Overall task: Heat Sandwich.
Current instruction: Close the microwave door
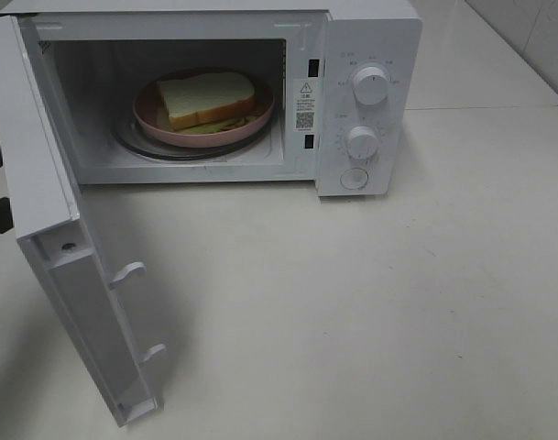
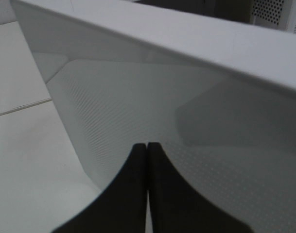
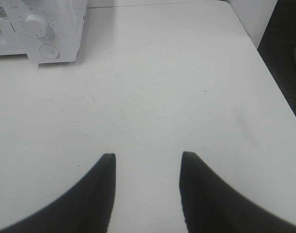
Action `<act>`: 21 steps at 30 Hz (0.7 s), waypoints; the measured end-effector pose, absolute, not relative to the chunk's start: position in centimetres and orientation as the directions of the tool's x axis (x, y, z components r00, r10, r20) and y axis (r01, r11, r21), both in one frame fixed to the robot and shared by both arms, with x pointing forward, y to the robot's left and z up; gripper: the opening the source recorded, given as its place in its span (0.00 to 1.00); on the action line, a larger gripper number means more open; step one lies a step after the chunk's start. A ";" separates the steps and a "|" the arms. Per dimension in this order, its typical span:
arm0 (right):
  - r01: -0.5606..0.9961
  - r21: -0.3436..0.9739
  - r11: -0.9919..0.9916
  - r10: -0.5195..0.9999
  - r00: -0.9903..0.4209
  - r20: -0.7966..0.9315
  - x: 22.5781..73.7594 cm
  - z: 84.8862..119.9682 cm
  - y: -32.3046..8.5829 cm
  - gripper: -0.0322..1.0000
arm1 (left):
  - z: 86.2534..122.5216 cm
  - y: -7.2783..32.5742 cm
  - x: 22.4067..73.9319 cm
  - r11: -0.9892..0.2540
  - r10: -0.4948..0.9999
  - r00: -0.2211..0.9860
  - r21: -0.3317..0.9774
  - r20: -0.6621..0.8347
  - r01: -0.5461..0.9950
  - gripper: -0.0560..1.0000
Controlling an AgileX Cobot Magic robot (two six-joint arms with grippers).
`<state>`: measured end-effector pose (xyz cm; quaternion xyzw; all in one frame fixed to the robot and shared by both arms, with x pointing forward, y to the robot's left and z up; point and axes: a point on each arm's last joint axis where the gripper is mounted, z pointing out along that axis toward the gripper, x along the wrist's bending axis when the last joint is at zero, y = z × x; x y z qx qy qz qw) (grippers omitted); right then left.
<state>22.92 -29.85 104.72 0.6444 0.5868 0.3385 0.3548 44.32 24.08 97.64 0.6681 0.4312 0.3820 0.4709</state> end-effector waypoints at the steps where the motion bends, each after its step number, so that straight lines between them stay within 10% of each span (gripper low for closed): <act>1: 0.516 0.855 -0.060 0.996 0.082 0.020 22.9 104.7 -29.8 0.45 | 97.7 23.8 44.5 -0.186 0.933 0.345 0.959 0.104 0.214 0.05; 21: 0.516 0.855 -0.060 0.996 0.082 0.020 22.9 104.7 -29.8 0.45 | 97.3 16.0 49.9 -0.375 0.878 0.378 0.913 0.294 0.160 0.05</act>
